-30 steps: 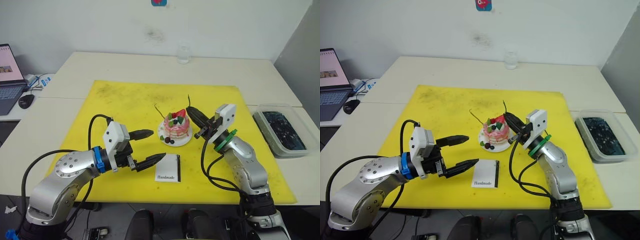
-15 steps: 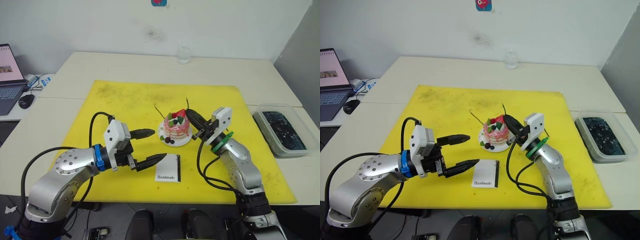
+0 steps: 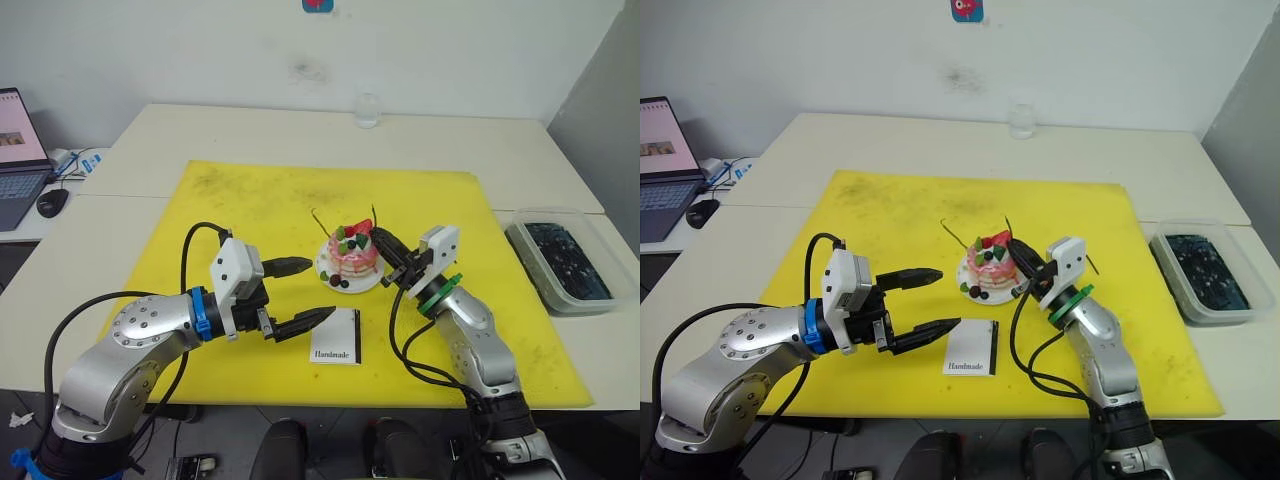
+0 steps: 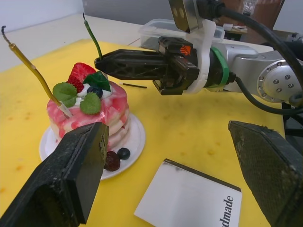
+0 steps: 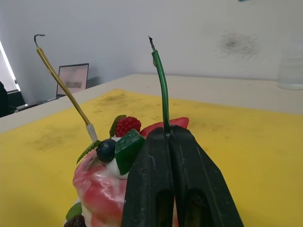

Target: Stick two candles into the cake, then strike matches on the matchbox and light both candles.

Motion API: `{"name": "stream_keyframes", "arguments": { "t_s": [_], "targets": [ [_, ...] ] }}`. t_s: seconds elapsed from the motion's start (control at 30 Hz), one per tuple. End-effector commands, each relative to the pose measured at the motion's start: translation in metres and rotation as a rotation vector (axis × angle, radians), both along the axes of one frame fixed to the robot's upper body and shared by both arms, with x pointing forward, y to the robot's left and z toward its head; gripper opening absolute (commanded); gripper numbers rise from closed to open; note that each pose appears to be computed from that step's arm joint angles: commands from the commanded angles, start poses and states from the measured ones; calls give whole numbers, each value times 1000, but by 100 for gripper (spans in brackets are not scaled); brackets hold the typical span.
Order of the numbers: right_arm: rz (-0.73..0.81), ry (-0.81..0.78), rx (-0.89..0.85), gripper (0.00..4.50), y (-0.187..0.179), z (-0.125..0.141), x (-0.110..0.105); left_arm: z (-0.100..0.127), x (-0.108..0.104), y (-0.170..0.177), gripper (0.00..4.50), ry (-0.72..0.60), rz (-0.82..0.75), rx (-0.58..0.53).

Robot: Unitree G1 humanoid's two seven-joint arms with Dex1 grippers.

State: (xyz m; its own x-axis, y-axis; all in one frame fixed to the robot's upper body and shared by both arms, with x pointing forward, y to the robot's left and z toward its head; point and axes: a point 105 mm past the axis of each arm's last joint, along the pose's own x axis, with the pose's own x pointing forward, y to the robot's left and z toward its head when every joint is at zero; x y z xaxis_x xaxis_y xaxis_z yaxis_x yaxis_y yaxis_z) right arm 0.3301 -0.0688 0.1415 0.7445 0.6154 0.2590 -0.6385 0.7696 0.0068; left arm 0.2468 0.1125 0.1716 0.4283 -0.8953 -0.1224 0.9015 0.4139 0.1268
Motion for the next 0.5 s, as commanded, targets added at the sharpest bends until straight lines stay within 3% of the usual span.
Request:
{"name": "stream_keyframes", "arguments": {
  "t_s": [0.03, 0.5],
  "targets": [
    [7, 7, -17, 5, 4, -7, -2, 4, -3, -3, 450, -20, -26, 2],
    [-3, -49, 24, 5, 2, 6, -3, 3, -2, -5, 450, -27, -34, 8]
  ]
}}
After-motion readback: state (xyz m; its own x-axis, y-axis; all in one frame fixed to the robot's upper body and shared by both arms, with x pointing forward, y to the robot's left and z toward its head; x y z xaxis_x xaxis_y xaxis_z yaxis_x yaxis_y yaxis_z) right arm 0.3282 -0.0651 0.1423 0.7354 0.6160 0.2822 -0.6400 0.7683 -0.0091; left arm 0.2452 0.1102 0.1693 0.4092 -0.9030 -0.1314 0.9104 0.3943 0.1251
